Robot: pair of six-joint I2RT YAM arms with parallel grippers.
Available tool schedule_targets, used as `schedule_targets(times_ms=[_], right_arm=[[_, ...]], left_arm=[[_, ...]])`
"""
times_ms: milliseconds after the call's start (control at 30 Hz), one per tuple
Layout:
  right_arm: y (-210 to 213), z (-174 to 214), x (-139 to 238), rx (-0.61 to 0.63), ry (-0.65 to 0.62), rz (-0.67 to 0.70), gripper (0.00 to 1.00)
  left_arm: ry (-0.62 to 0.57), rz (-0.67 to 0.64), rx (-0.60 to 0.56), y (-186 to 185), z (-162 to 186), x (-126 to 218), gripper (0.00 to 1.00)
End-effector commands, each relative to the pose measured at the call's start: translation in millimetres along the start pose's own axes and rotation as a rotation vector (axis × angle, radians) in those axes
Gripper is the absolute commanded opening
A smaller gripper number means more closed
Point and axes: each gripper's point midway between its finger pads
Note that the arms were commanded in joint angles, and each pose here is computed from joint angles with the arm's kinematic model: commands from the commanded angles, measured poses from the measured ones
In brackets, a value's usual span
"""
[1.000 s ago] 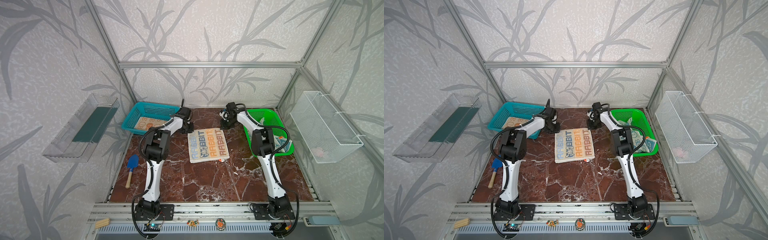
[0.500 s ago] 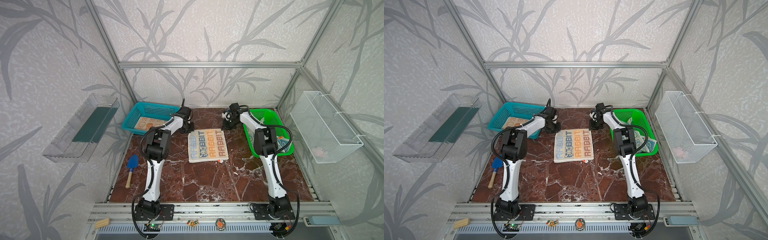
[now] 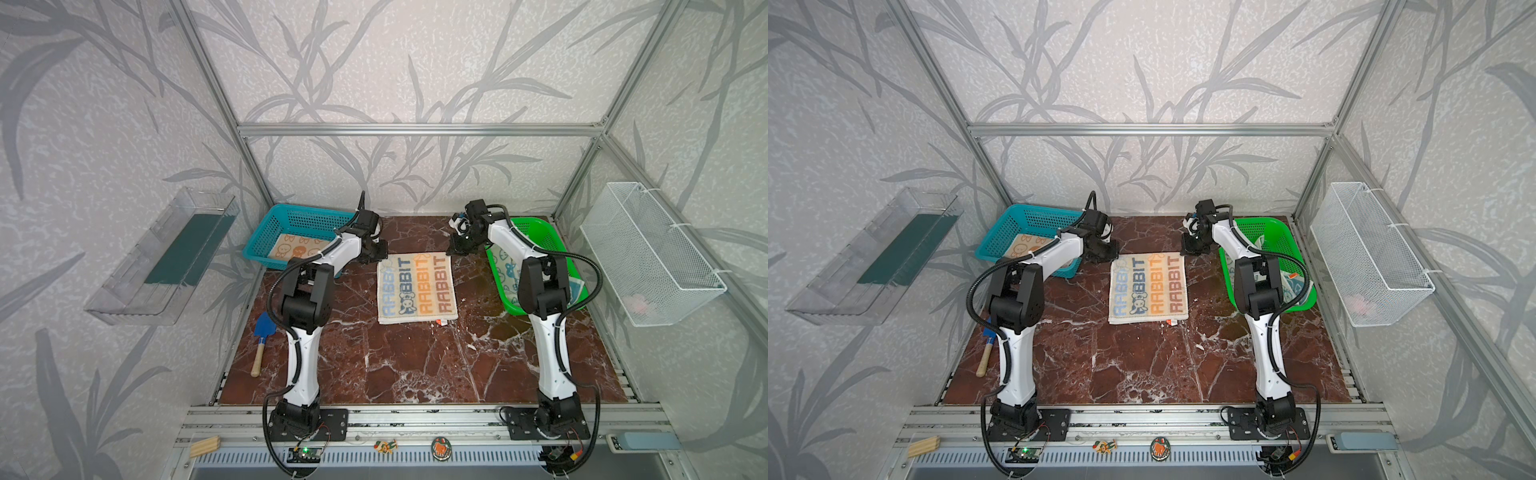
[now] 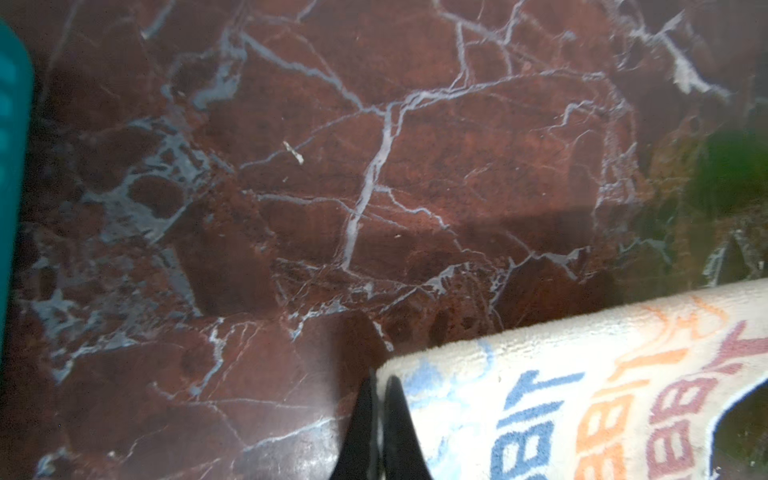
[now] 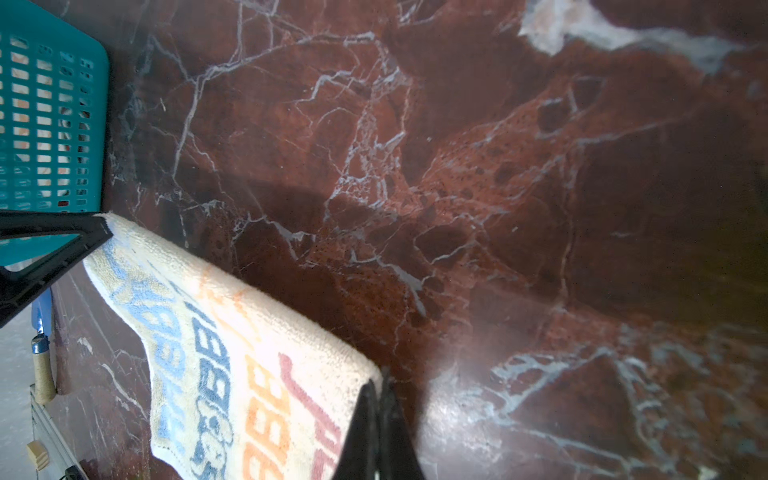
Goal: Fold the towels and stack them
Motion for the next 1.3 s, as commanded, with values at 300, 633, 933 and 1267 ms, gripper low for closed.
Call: schedule_targets(times_ms=[300,633,933,1267], right_arm=[[13,19,55,-0.019,-0.075,-0.027,0.0],[13,56,73,-0.045,-0.079,-0.051,0.0],[10,99,77,-0.046,-0.053,-0.033,0.0],[-3,149,61,-0.058,0.006,-0.009,0.0]], left_arm=[[-0.099,0.0,-0.011,0,-4,49,0.0],[-0.142,0.044,0.054,-7,25,70,0.0],[-0.163,0.067,0.106,-12,53,86,0.0],[-0.142,0.084,0.13,-20,99,90,0.0]])
Point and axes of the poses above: each gripper's point midway between its finger pads, its own x axis back along the fingers, its own y axis along the line the jaws close on, z = x × y, and after that the axes turned 10 degrees about -x, right-handed
